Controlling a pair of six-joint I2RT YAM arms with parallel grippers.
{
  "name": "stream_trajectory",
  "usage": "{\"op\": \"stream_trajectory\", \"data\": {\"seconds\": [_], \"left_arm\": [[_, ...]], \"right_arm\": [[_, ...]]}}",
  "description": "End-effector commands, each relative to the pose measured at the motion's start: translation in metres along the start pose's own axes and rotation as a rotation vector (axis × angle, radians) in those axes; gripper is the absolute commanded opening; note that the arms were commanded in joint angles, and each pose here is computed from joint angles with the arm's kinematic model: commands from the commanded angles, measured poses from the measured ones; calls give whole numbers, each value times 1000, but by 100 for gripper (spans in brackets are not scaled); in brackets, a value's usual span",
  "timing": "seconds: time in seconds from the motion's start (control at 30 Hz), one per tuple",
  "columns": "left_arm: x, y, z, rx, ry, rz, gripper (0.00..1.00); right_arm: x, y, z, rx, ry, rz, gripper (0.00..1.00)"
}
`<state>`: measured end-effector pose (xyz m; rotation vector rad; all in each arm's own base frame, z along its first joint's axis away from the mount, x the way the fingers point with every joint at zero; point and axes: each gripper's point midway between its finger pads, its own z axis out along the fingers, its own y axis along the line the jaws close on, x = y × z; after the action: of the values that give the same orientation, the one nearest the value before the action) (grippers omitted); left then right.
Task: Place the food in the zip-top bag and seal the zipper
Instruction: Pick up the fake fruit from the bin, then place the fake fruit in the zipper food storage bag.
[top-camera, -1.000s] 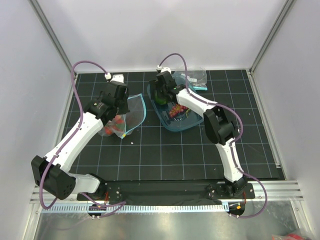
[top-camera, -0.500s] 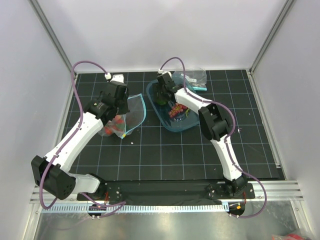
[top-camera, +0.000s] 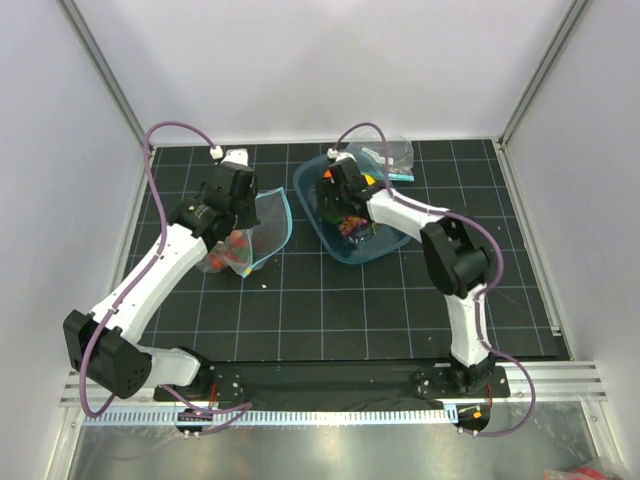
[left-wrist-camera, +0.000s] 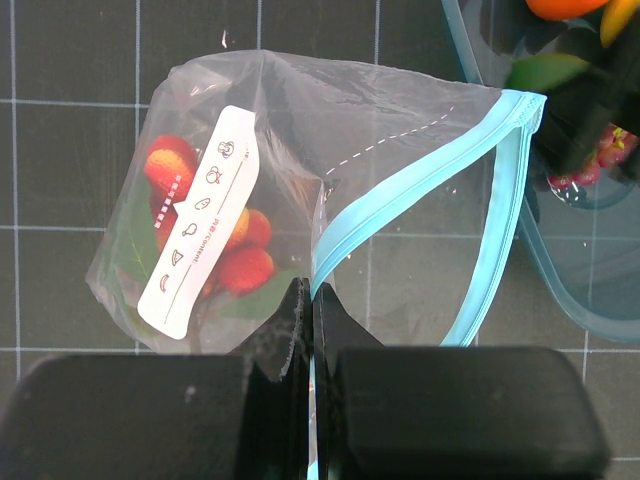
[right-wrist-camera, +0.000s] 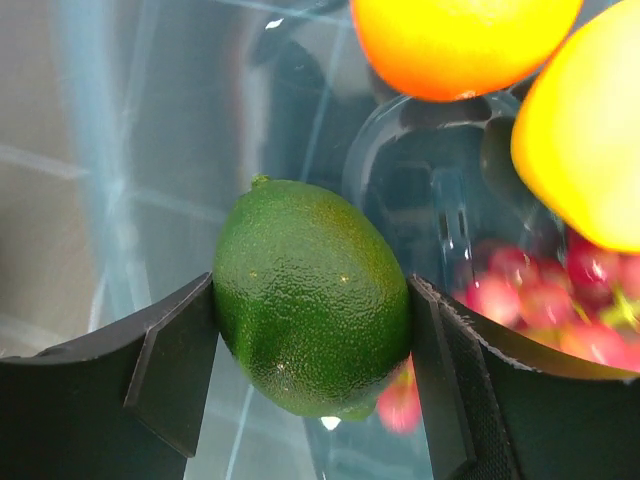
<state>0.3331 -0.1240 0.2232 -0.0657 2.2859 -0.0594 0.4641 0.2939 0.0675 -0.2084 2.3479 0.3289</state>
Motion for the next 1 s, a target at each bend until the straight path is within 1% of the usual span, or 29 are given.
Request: {"op": "stream_trajectory", "data": {"seconds": [0.0,0.17,0.2,0.23,0.3,0.33,0.43,0.57,0.67,0.73,0.77,0.83,0.97], "left_arm": [[-11,1,-6,-3,-36,8,0],[-11,3,-6,-12,-39,12,0],[-11,3,-5,-14,-38,13,0],[-10,3,-4,-14,-32,15,0],[-9,2,-4,-11,-28,16,0],[-9,2,-4,-11,-28,16,0],[-10,3,-5,-10,-31,14,0],[-11,2,-6,-9,-33,13,0],[-10,3,-5,-10,-29,11,0],[-10,3,-6,-11,-29,13,0],[-10,3,-6,-10,-31,12,0],[-11,3,-7,-13,-32,12,0],[-11,3,-8,-8,-35,11,0]], "right_arm": [[-57,26,-63,-142,-199,-32,53],[-63,40,-105,-210,-277,-113,51],[-54,53,-111,-255,-268,-171,51],[-58,59,-124,-270,-294,-201,51],[-52,71,-134,-286,-297,-277,51],[-47,81,-141,-301,-295,-340,51],[-41,99,-153,-368,-298,-395,50],[-36,113,-171,-454,-320,-408,50],[-38,117,-190,-501,-361,-413,50],[-38,118,-212,-540,-391,-417,50],[-38,118,-212,-541,-393,-417,50],[-36,121,-226,-584,-407,-425,50],[-25,134,-239,-682,-392,-450,50]]}}
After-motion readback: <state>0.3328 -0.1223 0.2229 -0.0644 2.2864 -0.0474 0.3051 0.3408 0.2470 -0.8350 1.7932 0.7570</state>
